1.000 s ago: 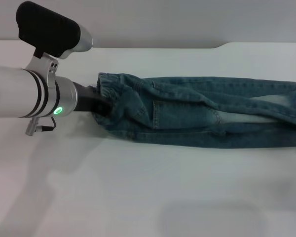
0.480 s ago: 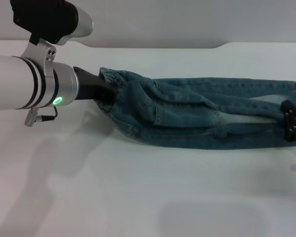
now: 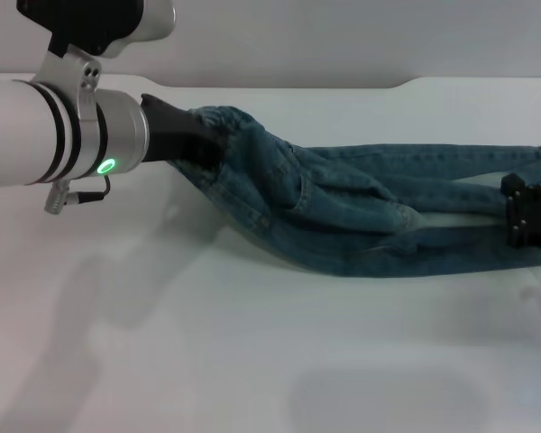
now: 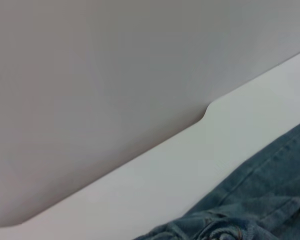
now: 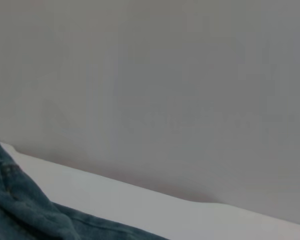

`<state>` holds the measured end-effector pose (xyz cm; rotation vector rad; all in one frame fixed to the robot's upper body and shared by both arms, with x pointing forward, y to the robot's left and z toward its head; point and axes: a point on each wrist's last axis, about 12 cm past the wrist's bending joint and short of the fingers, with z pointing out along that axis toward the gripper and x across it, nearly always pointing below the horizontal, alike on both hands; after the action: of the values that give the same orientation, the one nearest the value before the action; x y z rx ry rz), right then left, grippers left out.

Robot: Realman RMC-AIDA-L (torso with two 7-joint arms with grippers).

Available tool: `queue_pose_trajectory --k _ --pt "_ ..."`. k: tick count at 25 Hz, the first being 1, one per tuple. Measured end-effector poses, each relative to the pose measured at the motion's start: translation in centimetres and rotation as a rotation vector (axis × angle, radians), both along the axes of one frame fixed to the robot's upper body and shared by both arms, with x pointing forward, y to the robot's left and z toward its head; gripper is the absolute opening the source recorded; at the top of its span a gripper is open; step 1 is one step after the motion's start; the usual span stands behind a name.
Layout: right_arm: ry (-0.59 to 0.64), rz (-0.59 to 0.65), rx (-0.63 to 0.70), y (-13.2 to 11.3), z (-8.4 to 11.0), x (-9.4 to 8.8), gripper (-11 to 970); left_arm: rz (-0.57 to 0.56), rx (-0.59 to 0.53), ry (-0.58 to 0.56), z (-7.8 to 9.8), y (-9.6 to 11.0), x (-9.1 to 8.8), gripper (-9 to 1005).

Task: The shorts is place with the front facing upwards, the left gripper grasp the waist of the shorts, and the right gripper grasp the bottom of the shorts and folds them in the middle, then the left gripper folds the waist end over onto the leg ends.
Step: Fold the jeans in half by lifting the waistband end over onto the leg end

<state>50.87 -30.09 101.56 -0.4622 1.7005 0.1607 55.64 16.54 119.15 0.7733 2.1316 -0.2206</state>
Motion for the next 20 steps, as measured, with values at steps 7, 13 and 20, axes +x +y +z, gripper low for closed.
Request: queue_pose_trajectory --k 7,13,20 --pt "-0.007 0.038 -0.016 1.3 0.1 1.1 0 -0.024 -0.008 -0.046 1.3 -0.4 -0.3 65" --pt "0.008 0.09 -0.027 2.7 0.0 2.1 0 -0.027 -0.013 -0.068 1.9 -0.4 -0.3 67" --pt "0.001 0.117 -0.034 3.6 0.4 2.9 0 -0.04 -0.024 -0.102 3.2 -0.6 -1.0 68"
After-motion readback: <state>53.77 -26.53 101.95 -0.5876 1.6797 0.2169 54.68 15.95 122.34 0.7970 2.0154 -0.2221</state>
